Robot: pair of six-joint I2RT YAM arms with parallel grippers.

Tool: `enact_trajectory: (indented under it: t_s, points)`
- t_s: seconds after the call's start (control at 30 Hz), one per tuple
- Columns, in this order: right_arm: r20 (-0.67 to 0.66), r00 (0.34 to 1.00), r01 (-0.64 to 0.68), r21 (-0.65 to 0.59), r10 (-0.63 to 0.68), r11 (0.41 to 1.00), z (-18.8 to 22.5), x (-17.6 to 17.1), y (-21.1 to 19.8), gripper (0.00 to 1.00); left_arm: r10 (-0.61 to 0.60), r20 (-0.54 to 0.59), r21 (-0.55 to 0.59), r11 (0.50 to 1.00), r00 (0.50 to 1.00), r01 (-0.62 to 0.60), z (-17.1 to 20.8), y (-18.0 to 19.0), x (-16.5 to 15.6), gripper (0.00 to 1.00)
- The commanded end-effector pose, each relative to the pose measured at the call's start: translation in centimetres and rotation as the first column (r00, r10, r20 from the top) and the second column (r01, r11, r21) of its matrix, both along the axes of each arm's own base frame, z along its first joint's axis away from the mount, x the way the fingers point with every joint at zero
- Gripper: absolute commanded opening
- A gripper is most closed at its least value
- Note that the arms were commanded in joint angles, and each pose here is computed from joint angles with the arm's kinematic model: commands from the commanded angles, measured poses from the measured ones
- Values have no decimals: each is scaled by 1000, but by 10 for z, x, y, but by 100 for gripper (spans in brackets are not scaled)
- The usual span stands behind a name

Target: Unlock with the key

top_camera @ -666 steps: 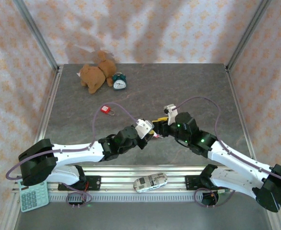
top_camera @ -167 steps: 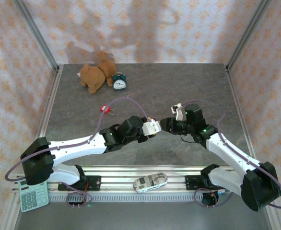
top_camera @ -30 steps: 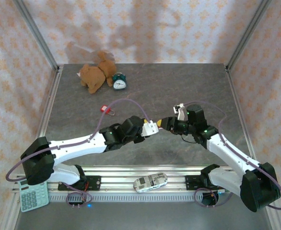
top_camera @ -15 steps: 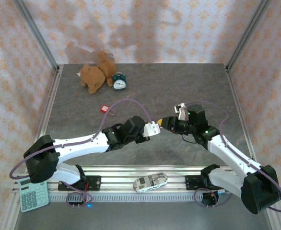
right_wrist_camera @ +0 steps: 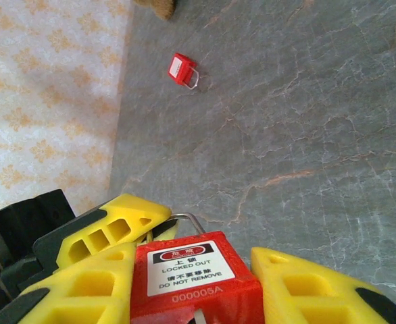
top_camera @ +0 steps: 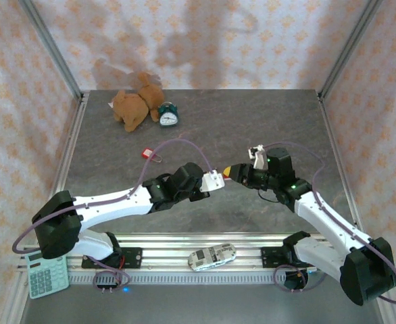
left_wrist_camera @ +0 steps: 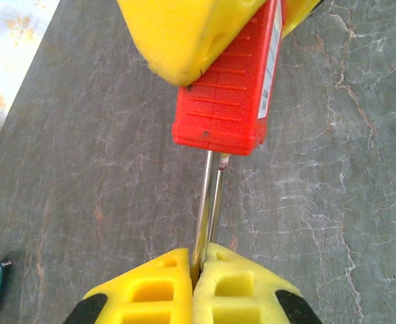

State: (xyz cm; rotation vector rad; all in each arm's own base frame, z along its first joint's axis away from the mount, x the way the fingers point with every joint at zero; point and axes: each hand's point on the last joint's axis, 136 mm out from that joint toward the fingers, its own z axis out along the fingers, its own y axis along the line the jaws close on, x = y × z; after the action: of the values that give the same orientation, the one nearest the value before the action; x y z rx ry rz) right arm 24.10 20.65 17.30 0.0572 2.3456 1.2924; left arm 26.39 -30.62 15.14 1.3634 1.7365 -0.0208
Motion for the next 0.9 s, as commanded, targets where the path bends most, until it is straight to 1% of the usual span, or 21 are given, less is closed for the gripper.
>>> enact_trajectory:
  t_s: [0.0,0.03,0.1,0.13,0.2,0.23,0.33,0.4,0.57,0.67,0.87]
  points:
    - [4,999,48,-21,-48,999,0,7,-10,23,108,25,27,994,994,-109,5,28,8,2]
    - [4,999,47,-20,-47,999,0,7,-10,23,112,22,26,993,993,-113,5,29,8,8]
    - [7,999,37,-9,-37,999,3,7,-8,23,124,16,14,992,992,-124,9,30,8,30]
    - [4,999,31,-4,-31,999,4,7,-7,23,129,14,7,992,992,-129,11,29,8,37]
    - [3,1000,25,1,-25,1000,5,7,-5,23,146,19,-10,989,989,-146,15,30,10,49]
    - [4,1000,25,5,-25,1000,6,8,-5,23,152,26,-19,988,988,-152,18,29,11,52]
    - [0,1000,19,23,-19,1000,7,9,-2,23,161,47,-40,986,986,-159,27,26,14,58]
    - [-8,1000,18,33,-17,999,6,10,0,23,133,58,-52,990,989,-130,33,16,10,59]
    - [10,1000,-24,36,24,999,7,5,11,22,50,139,-83,996,989,-39,45,-18,0,60]
    - [16,999,-41,34,41,999,7,2,15,22,8,152,-106,994,988,8,45,-35,-5,60]
    - [30,997,-68,38,67,997,11,-4,19,22,6,155,-112,994,988,11,40,-46,0,57]
